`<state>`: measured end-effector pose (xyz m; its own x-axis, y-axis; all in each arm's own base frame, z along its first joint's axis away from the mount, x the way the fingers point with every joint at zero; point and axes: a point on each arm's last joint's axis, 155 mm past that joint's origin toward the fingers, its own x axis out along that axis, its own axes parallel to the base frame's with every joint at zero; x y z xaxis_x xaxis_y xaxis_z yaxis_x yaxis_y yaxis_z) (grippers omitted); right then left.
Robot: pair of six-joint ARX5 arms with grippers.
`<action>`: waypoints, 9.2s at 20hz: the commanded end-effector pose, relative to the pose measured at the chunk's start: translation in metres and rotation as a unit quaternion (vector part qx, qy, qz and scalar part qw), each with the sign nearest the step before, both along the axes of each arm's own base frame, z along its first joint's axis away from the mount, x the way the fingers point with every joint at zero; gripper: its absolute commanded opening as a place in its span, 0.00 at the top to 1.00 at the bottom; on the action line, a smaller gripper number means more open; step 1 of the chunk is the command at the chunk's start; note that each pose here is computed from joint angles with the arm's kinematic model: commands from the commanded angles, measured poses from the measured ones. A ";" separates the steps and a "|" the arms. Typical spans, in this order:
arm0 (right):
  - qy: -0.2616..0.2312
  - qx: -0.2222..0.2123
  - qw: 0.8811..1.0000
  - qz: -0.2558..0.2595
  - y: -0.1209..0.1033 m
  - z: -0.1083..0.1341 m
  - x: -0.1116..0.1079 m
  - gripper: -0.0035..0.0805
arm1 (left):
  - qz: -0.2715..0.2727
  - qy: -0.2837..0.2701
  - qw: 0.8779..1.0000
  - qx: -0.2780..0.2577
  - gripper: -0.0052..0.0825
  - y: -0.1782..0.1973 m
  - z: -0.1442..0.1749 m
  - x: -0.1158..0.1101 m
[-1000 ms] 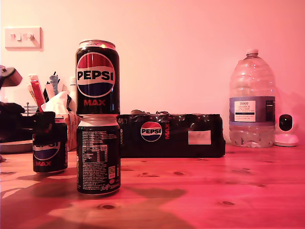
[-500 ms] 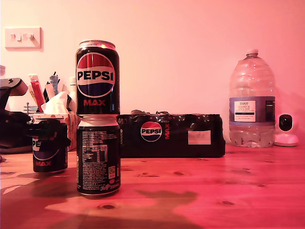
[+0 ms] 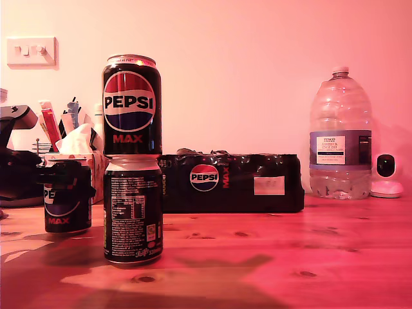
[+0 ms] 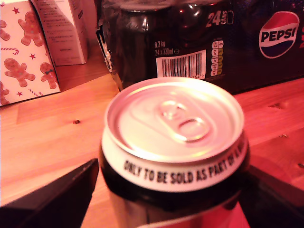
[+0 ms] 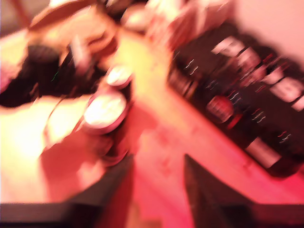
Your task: Stack up the Pepsi cans on top of each other
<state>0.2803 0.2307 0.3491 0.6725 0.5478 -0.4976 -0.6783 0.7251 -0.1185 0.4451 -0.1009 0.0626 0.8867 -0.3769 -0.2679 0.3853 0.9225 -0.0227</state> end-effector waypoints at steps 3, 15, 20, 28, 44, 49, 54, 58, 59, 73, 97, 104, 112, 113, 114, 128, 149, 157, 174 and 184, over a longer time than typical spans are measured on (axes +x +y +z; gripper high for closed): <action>0.006 0.003 1.000 -0.012 -0.002 -0.057 0.029 0.97 | -0.004 -0.001 1.000 0.002 0.05 -0.002 -0.002 -0.001; -0.045 0.106 0.987 -0.112 -0.073 -0.151 0.039 0.97 | -0.021 0.001 1.000 0.011 0.47 -0.006 -0.005 -0.004; -0.061 0.132 0.980 -0.137 -0.095 -0.145 0.022 0.97 | -0.040 0.000 0.999 0.015 0.60 -0.012 -0.005 -0.007; -0.086 0.147 0.966 -0.196 -0.130 -0.147 -0.006 0.97 | -0.058 0.000 0.998 0.007 0.64 -0.018 -0.004 -0.010; -0.083 0.182 0.951 -0.234 -0.149 -0.146 -0.028 0.97 | -0.082 -0.005 0.997 -0.005 0.66 -0.026 0.028 -0.019; -0.081 0.184 0.951 -0.235 -0.149 -0.146 -0.028 0.97 | -0.085 -0.018 0.996 0.002 0.66 -0.025 0.059 -0.028; -0.081 0.185 0.951 -0.236 -0.149 -0.146 -0.028 0.97 | -0.086 -0.033 0.996 0.001 0.66 -0.024 0.096 -0.042; -0.080 0.188 0.950 -0.237 -0.149 -0.146 -0.028 0.97 | -0.085 -0.055 0.995 -0.003 0.66 -0.023 0.130 -0.058; -0.079 0.189 0.950 -0.237 -0.149 -0.146 -0.028 0.97 | -0.085 -0.061 0.994 -0.003 0.66 -0.022 0.138 -0.062; -0.077 0.192 0.949 -0.238 -0.148 -0.146 -0.028 0.97 | -0.137 -0.058 0.989 -0.002 0.66 -0.054 0.215 -0.111; -0.083 0.196 0.948 -0.237 -0.148 -0.142 -0.027 0.97 | -0.228 -0.097 0.969 -0.008 0.66 -0.118 0.276 -0.148; -0.082 0.197 0.948 -0.235 -0.148 -0.142 -0.027 0.97 | -0.240 -0.085 0.967 0.001 0.66 -0.136 0.261 -0.141; -0.082 0.198 0.949 -0.233 -0.147 -0.142 -0.028 0.97 | -0.239 -0.070 0.969 0.005 0.66 -0.138 0.251 -0.137; -0.082 0.198 0.949 -0.233 -0.147 -0.142 -0.028 0.97 | -0.239 -0.068 0.969 0.006 0.66 -0.138 0.250 -0.137; -0.081 0.198 0.949 -0.233 -0.147 -0.142 -0.028 0.97 | -0.239 -0.064 0.969 0.007 0.66 -0.138 0.248 -0.138; -0.081 0.197 0.949 -0.233 -0.146 -0.143 -0.028 0.97 | -0.243 -0.027 0.969 0.029 0.65 -0.141 0.227 -0.145; -0.079 0.200 0.951 -0.224 -0.143 -0.142 -0.029 0.97 | -0.226 -0.038 0.973 0.005 0.65 -0.140 0.226 -0.139; -0.079 0.202 0.951 -0.220 -0.142 -0.142 -0.029 0.97 | -0.226 -0.020 0.974 0.008 0.65 -0.139 0.211 -0.141; -0.079 0.202 0.951 -0.220 -0.142 -0.141 -0.029 0.97 | -0.222 -0.045 0.974 -0.004 0.65 -0.134 0.221 -0.149; -0.079 0.202 0.951 -0.220 -0.142 -0.141 -0.029 0.97 | -0.221 -0.035 0.975 -0.005 0.65 -0.139 0.211 -0.140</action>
<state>0.2501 0.0892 0.2139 0.9310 0.3232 -0.1698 -0.2993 0.9420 0.1519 0.3042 -0.2380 0.2858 0.6597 -0.7290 -0.1827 0.7439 0.6680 0.0209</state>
